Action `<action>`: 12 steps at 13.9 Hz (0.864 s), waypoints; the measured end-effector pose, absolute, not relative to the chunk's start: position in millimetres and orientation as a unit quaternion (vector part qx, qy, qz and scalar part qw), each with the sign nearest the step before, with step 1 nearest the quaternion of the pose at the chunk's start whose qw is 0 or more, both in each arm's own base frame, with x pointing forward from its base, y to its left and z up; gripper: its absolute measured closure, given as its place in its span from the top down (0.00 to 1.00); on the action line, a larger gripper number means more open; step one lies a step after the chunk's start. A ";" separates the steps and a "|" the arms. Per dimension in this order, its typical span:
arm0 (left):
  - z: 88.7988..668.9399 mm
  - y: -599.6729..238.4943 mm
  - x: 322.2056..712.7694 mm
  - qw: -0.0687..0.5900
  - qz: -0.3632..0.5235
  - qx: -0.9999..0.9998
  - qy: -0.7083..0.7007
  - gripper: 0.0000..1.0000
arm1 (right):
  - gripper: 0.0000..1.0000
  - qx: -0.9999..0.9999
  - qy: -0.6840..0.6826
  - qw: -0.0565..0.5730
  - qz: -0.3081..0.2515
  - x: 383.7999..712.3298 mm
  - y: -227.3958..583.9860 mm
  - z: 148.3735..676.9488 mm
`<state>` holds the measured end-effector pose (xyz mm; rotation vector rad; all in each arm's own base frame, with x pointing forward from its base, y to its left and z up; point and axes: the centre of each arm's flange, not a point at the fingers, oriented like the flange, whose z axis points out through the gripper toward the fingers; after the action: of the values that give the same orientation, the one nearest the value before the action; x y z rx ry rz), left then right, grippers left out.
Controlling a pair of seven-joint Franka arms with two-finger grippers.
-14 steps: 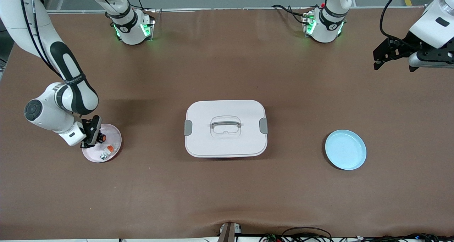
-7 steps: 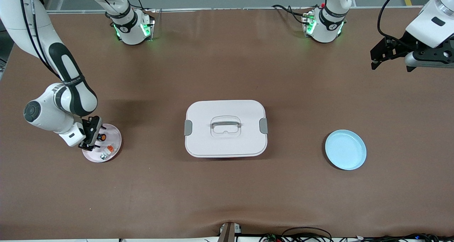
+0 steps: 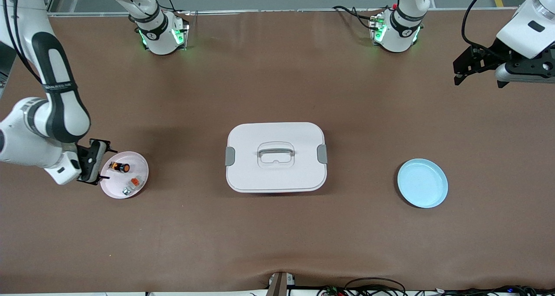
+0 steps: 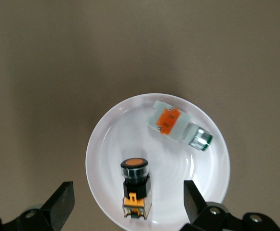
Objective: Transfer orange switch to right arm and place
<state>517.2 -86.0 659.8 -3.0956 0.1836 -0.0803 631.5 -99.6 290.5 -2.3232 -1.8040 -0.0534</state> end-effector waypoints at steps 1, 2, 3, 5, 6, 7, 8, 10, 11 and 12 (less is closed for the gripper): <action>659.8 -85.7 517.3 0.020 -0.026 -0.998 0.059 1.00 | 1.00 -0.798 -0.595 0.094 -0.013 636.2 -105.0 303.4; 659.8 -85.4 517.3 0.020 -0.026 -0.998 0.059 1.00 | 1.00 -0.812 -0.578 0.085 -0.002 640.6 -110.7 315.6; 659.8 -85.2 517.3 0.020 -0.026 -0.998 0.058 1.00 | 1.00 -0.827 -0.556 0.079 0.011 644.0 -114.8 327.2; 659.9 -85.3 517.3 0.020 -0.026 -0.998 0.058 1.00 | 1.00 -0.854 -0.514 0.079 0.029 648.0 -118.4 347.2; 660.0 -85.2 517.3 0.020 -0.026 -0.998 0.058 1.00 | 1.00 -0.864 -0.497 0.079 0.034 649.0 -119.4 353.1; 660.2 -85.2 517.3 0.020 -0.026 -0.998 0.058 1.00 | 1.00 -0.873 -0.479 0.079 0.037 649.4 -120.4 356.3; 660.2 -85.2 517.1 0.020 -0.026 -0.998 0.058 1.00 | 1.00 -0.887 -0.454 0.079 0.043 648.7 -121.4 358.7; 660.8 -85.2 516.8 0.020 -0.025 -0.998 0.058 1.00 | 1.00 -0.923 -0.372 0.080 0.057 645.3 -121.2 370.1; 661.6 -85.2 516.6 0.020 -0.026 -0.998 0.058 1.00 | 1.00 -0.942 -0.322 0.077 0.061 642.9 -120.0 380.0; 662.5 -85.2 516.4 0.020 -0.027 -0.998 0.058 1.00 | 1.00 -0.958 -0.271 0.073 0.063 640.2 -117.4 393.1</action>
<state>516.4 -85.2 662.5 -3.0956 0.1813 -0.0825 640.2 -117.4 393.1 -2.8770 -0.8136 0.1900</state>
